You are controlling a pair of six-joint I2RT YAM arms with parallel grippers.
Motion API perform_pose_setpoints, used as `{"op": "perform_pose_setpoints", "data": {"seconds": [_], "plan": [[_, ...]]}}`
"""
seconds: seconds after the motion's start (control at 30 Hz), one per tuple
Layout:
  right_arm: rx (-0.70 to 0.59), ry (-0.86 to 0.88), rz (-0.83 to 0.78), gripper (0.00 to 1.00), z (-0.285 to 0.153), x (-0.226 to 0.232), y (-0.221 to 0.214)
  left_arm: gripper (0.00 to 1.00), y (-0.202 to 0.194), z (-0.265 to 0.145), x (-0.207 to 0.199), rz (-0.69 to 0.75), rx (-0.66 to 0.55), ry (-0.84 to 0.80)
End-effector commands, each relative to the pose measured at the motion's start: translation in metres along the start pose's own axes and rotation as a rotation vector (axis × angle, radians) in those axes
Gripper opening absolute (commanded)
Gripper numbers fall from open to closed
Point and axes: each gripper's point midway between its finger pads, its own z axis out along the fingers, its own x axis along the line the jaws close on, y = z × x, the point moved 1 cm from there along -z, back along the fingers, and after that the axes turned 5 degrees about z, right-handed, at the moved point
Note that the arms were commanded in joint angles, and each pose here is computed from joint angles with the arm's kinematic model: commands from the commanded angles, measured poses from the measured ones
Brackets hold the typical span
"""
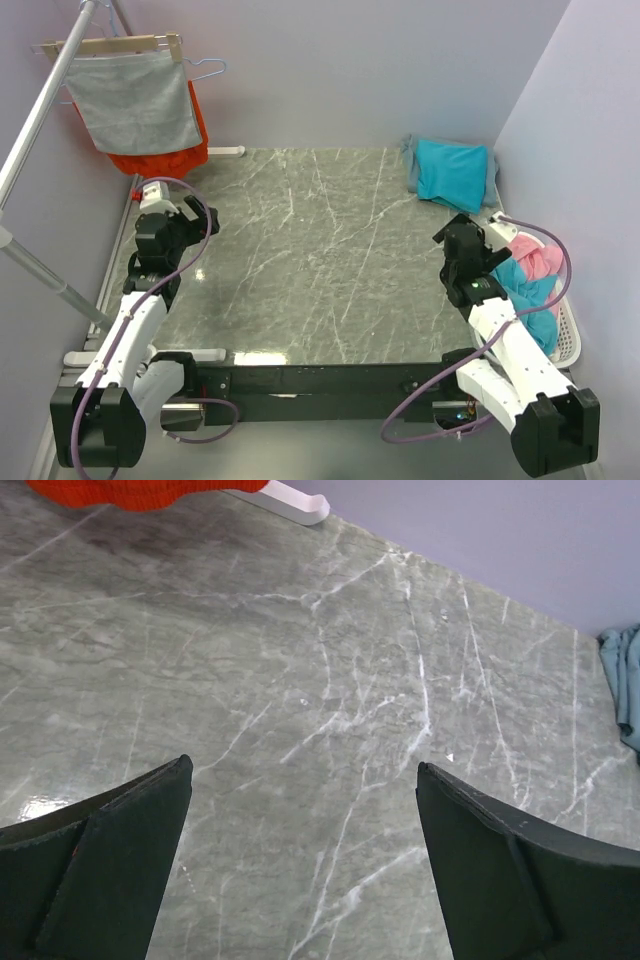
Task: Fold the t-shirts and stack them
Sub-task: Grab the tshirt from the pile
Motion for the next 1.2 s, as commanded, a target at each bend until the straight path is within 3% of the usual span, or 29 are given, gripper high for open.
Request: {"op": "perform_pose_setpoints", "data": {"seconds": [0.0, 0.17, 0.37, 0.47, 0.57, 0.8, 1.07, 1.17], "plan": [[-0.025, -0.041, 0.016, 1.00, -0.014, -0.015, 0.015, 0.99, 0.014, 0.000, 0.005, 0.023, -0.025, 0.047], [-0.174, -0.265, 0.086, 1.00, -0.032, -0.066, 0.044, 0.99, 0.009, 0.001, -0.013, 0.036, -0.005, -0.069], [-0.206, -0.361, 0.130, 1.00, -0.052, -0.097, 0.053, 0.99, -0.003, -0.001, -0.036, 0.059, 0.023, -0.229], [-0.176, -0.389, 0.131, 1.00, -0.054, -0.104, 0.046, 0.99, -0.011, 0.007, -0.038, 0.066, 0.074, -0.248], [-0.160, -0.418, 0.144, 1.00, -0.054, -0.106, 0.043, 1.00, -0.021, 0.022, -0.027, 0.021, 0.143, -0.168], [-0.127, -0.556, 0.114, 1.00, -0.056, -0.120, 0.051, 1.00, -0.053, 0.048, -0.037, -0.012, 0.284, -0.251], [-0.063, -0.729, 0.190, 0.93, -0.068, -0.141, 0.027, 1.00, -0.071, 0.070, -0.051, -0.022, 0.403, -0.356], [-0.048, -0.680, 0.216, 0.93, -0.061, -0.132, 0.023, 0.99, -0.080, 0.074, -0.059, -0.035, 0.438, -0.394]]}}
